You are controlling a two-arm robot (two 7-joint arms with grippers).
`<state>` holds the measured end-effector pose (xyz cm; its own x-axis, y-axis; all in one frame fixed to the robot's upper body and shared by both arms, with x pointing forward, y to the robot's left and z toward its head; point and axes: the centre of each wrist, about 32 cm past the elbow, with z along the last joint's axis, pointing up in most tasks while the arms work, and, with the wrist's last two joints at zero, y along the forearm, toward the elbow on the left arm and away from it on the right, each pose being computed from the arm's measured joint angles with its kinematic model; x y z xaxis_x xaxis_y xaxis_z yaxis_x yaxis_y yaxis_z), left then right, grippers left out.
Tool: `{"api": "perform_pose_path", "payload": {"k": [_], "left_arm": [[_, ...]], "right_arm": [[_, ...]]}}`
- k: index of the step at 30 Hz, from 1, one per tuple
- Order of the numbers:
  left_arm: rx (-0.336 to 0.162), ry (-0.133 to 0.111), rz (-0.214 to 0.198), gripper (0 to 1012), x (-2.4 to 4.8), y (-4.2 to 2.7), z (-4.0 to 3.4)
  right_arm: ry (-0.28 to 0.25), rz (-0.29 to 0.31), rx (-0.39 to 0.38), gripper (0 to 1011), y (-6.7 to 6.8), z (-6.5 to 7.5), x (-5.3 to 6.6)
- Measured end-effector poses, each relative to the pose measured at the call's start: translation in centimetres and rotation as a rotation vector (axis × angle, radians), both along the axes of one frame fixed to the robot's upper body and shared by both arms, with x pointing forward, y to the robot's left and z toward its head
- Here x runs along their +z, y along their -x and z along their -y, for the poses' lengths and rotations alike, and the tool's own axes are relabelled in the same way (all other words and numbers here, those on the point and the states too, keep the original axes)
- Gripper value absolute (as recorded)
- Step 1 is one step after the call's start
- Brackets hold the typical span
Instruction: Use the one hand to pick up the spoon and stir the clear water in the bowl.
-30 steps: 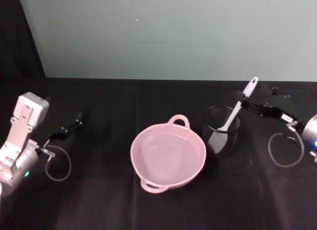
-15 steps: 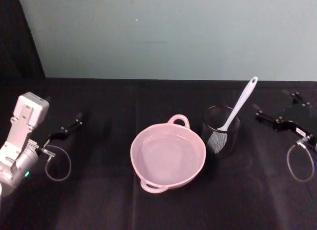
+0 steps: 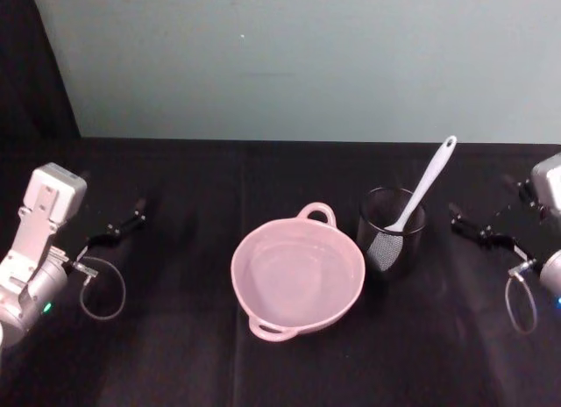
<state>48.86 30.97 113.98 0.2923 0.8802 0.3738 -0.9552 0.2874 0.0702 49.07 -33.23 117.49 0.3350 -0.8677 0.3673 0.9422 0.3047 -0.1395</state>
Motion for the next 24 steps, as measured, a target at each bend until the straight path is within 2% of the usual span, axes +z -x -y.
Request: {"api": "perform_pose_path", "payload": {"k": [3,7,24], "left_arm": [[0.0,0.0,0.0,1005,0.0,0.0,0.0],[0.0,0.0,0.0,1005,0.0,0.0,0.0],[0.0,0.0,0.0,1005,0.0,0.0,0.0]], "right_arm": [[0.006,-0.011,-0.006,1003,-0.3,0.0,-1.3],[-0.01,-0.01,-0.015,1003,-0.3,0.1,-2.0],[-0.011,-0.011,-0.012,1002,-0.3,0.1,-1.9]]}}
